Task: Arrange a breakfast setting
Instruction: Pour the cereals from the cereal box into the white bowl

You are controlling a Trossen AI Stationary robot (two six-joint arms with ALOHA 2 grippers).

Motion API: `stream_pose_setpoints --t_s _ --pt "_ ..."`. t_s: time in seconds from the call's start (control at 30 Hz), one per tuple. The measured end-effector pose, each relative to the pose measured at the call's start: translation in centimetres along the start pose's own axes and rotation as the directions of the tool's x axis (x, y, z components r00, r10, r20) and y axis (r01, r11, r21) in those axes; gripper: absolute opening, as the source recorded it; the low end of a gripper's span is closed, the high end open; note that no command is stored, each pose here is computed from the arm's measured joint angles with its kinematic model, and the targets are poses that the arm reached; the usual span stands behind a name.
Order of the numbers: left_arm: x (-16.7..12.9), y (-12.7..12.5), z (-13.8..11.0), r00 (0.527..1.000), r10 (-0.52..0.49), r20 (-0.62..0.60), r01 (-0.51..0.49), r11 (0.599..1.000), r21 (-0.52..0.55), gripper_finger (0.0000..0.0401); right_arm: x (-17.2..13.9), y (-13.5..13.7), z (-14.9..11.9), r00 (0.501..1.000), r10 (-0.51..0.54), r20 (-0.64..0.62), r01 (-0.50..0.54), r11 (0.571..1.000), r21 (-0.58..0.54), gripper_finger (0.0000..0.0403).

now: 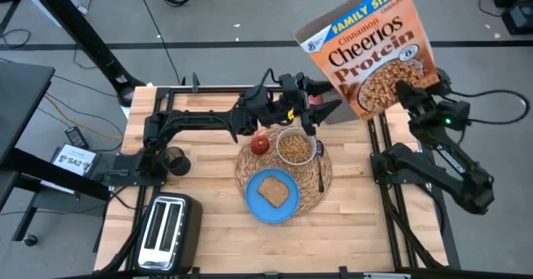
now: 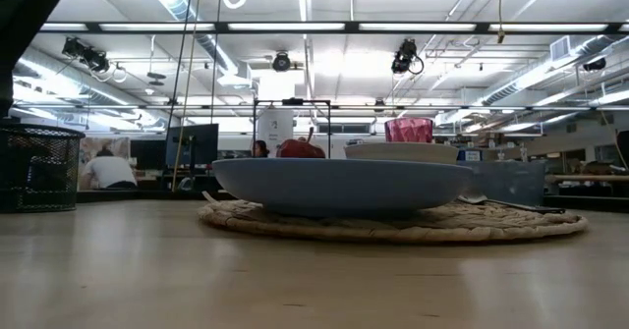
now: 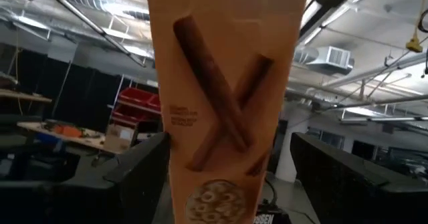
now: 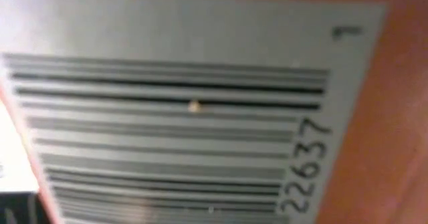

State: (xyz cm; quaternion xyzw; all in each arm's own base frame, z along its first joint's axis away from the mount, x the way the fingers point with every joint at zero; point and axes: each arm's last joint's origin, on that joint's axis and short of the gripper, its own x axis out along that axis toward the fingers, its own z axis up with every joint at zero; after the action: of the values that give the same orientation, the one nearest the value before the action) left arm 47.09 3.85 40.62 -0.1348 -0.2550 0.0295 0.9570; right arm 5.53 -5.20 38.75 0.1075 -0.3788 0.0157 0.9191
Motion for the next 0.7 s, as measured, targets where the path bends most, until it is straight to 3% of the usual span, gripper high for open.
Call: stream_pose_setpoints --t_s 0.3,0.57,0.7 --pt "0.1 2.2 0.8 1.000 0.019 -0.008 -0.019 1.000 0.013 0.0316 2.1 -2.9 -2.1 0.999 0.044 -0.001 -0.044 0.998 0.043 0.0233" --pt "0.0 4.1 1.7 0.998 0.038 0.049 -0.040 0.998 0.053 0.0316 3.4 -4.3 -3.5 1.000 0.025 -0.019 -0.025 1.000 -0.014 0.0233" --pt "0.0 5.2 2.3 0.999 0.013 0.031 -0.011 0.997 -0.071 0.0316 3.6 -4.7 -3.9 1.000 0.005 -0.023 -0.006 0.998 -0.056 0.0233"
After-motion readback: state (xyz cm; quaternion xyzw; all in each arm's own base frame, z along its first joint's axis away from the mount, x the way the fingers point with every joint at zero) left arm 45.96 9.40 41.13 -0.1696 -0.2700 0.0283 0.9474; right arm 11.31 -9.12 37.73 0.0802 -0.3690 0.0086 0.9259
